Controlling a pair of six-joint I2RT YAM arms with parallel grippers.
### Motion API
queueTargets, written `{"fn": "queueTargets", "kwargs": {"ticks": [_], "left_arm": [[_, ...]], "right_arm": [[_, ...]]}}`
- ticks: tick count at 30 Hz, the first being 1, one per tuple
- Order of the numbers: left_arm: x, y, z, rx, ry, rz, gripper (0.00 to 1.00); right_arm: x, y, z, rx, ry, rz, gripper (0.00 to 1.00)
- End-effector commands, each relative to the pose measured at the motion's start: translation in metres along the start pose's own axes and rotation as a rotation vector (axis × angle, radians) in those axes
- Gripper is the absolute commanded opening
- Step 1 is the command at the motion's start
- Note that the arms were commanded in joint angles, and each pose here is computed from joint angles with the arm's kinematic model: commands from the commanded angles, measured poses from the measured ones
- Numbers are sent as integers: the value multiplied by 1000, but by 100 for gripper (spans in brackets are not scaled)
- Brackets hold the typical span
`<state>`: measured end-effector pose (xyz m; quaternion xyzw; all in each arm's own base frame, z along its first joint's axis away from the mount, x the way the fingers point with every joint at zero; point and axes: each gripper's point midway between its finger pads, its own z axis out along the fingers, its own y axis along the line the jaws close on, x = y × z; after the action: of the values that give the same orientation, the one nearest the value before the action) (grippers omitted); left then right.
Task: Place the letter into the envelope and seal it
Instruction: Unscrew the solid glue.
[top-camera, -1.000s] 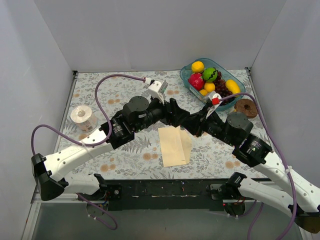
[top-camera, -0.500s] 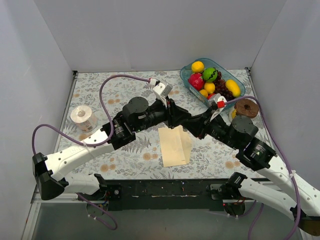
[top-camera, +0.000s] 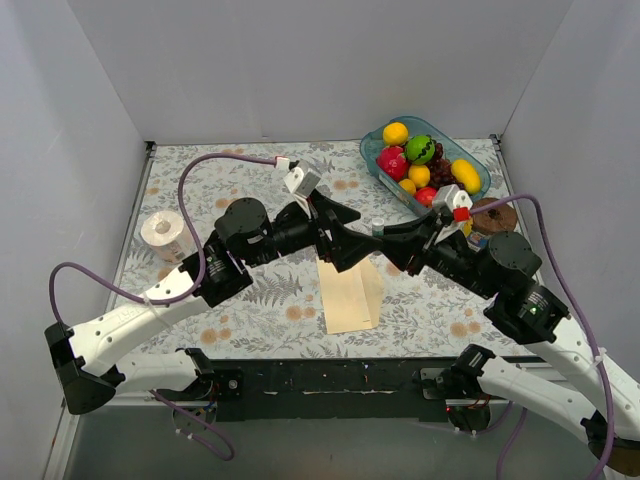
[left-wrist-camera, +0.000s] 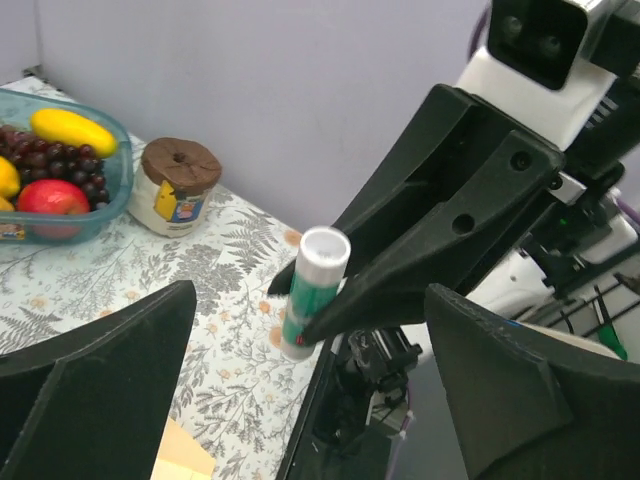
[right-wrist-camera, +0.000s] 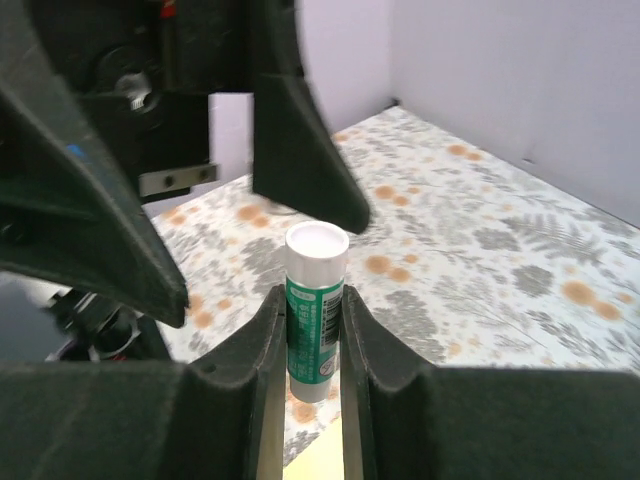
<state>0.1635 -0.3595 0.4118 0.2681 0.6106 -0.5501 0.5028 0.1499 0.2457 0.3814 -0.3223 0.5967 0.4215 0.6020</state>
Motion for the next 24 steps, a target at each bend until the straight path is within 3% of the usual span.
{"fn": "queueTargets", "kwargs": {"ticks": [1,10,16,23,24], "left_arm": [[-14,15,-4,-89,-68,-25,98],[-21,41,4,-231,-104,-61,98],[-21,40,16,-227,-92,-54,96],[-5,47,27,-271,-49,-52,82],[-2,46,29,-269,-42,-52,76]], "right_arm": [[-24,-40,-8,252,-87,35,1],[-15,-29,2,184,-83,93,1],[-14,-23,6,148,-77,109,1],[-14,-14,10,94,-65,110,1],[-13,-14,10,91,-63,112,1]]}}
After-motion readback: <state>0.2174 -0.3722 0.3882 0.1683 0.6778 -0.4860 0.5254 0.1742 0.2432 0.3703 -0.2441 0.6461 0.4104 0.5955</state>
